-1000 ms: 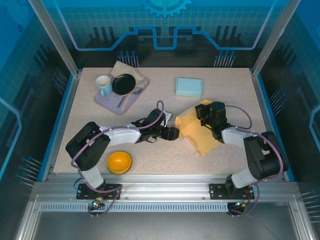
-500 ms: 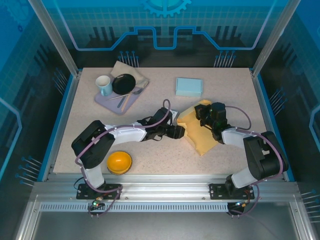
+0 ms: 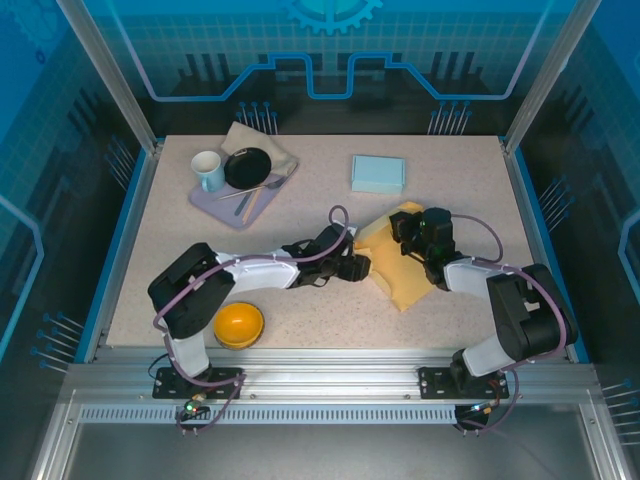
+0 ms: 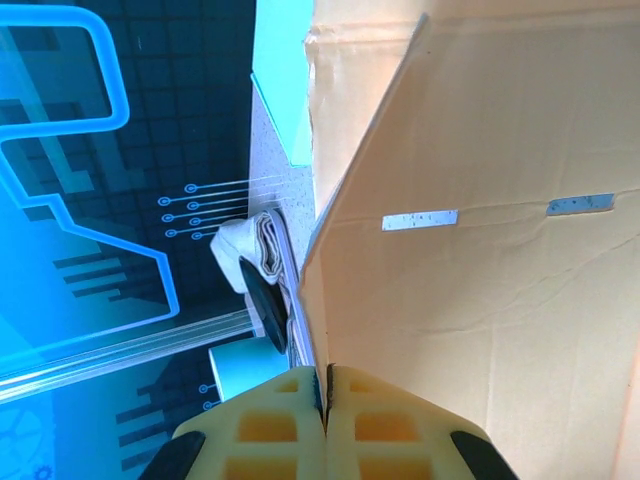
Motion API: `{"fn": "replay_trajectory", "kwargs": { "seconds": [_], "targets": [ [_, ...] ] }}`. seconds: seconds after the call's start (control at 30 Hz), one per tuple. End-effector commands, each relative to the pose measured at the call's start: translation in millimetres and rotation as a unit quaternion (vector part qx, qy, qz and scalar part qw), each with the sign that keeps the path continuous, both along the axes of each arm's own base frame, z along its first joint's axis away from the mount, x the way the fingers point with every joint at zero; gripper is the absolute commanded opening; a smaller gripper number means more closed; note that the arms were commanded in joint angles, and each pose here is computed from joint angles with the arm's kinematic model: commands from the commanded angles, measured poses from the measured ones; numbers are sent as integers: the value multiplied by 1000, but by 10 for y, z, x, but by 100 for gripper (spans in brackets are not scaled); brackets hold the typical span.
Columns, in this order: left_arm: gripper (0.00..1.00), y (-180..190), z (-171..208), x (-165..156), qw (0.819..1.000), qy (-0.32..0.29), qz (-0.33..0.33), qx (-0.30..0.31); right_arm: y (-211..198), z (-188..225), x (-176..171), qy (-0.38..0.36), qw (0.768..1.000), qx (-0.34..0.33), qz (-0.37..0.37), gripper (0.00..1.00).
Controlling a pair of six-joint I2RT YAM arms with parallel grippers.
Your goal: Fold the paper box
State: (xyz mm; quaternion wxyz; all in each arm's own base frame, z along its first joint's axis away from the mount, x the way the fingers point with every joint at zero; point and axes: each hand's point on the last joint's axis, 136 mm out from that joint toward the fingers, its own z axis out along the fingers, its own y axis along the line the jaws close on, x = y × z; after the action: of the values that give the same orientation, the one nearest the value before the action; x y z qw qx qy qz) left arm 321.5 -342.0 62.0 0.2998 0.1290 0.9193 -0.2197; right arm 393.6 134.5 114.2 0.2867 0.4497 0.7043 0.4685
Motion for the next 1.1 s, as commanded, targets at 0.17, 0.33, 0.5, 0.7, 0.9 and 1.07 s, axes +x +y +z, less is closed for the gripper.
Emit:
{"fn": "replay_trajectory", "kwargs": {
  "seconds": [0.17,0.33,0.5,0.7,0.9,1.07],
  "targets": [
    [70,81,100,154,996,-50,70,9,33,-70,-103,1,1000,-5,10,0],
    [70,36,150,214,995,-58,77,3,71,-97,-127,4,1000,-5,15,0],
    [70,1,193,257,994,-62,91,-6,106,-105,-150,4,1000,-11,15,0],
    [63,29,151,313,991,-62,114,15,154,-108,-169,5,1000,-9,19,0],
    [52,176,87,332,985,-68,151,56,125,-110,-239,12,1000,-25,15,0],
    [50,319,14,352,977,-75,175,95,85,-2,-332,6,998,-57,14,0]
  ]
}}
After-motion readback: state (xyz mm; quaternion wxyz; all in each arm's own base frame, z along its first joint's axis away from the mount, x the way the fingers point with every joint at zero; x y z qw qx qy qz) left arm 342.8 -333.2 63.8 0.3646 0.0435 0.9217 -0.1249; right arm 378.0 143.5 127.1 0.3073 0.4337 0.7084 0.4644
